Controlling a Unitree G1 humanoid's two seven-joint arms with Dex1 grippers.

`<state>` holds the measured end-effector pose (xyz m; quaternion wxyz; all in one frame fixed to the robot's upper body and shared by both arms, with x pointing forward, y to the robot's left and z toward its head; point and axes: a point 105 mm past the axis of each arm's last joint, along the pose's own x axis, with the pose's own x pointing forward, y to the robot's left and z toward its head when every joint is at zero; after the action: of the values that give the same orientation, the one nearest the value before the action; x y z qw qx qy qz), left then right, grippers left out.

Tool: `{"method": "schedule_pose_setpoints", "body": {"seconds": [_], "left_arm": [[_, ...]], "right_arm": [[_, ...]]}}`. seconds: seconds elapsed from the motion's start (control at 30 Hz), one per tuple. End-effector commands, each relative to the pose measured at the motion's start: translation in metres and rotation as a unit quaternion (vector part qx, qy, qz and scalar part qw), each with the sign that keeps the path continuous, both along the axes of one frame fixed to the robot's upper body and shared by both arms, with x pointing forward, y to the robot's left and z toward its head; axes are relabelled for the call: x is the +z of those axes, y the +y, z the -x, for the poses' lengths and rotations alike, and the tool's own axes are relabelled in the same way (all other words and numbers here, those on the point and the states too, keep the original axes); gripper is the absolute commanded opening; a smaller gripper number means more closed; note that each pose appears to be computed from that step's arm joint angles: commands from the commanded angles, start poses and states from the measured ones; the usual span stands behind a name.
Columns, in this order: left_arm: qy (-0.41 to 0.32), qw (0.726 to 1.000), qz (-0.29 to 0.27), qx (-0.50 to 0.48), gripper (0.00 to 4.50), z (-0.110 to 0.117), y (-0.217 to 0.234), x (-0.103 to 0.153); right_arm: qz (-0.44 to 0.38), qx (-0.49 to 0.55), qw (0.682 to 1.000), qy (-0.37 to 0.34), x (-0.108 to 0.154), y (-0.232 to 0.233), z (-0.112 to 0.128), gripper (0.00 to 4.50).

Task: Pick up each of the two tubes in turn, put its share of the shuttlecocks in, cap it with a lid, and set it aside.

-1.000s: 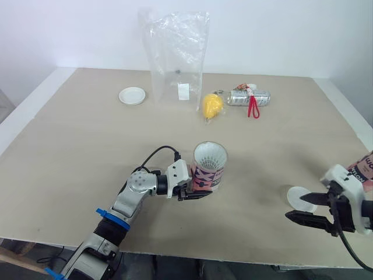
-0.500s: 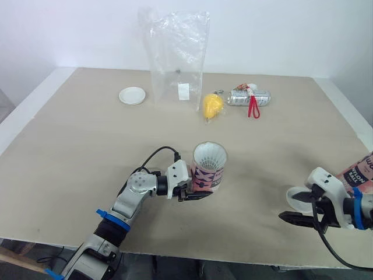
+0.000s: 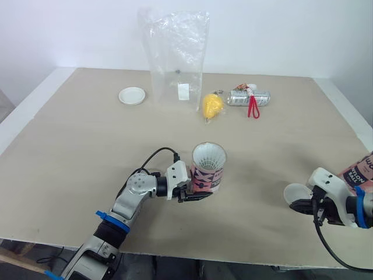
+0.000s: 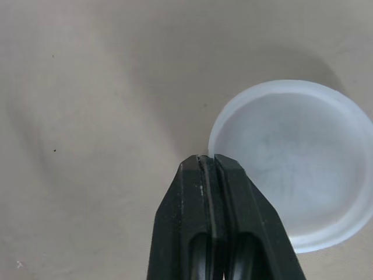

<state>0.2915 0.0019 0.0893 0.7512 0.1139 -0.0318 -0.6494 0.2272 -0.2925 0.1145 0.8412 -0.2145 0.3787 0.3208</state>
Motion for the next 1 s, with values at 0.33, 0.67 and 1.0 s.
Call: {"method": "schedule_pose_setpoints", "body": {"seconds": [0.33,0.67,1.0], "left_arm": [[0.023,0.999,-0.028,-0.019,2.75,0.004,-0.002,-0.016],[0.032,0.997,-0.045,-0.054,2.75,0.007,-0.007,-0.02],[0.037,0.99,-0.088,-0.105,2.75,0.017,-0.005,-0.023]], "right_arm": [[0.05,0.196,0.972,-0.123,0.098,0.048,-0.019,0.05],[0.113,0.477,0.848,-0.203,0.169,0.136,-0.004,0.05],[0.13,0.591,0.772,-0.196,0.176,0.169,-0.007,0.05]]}}
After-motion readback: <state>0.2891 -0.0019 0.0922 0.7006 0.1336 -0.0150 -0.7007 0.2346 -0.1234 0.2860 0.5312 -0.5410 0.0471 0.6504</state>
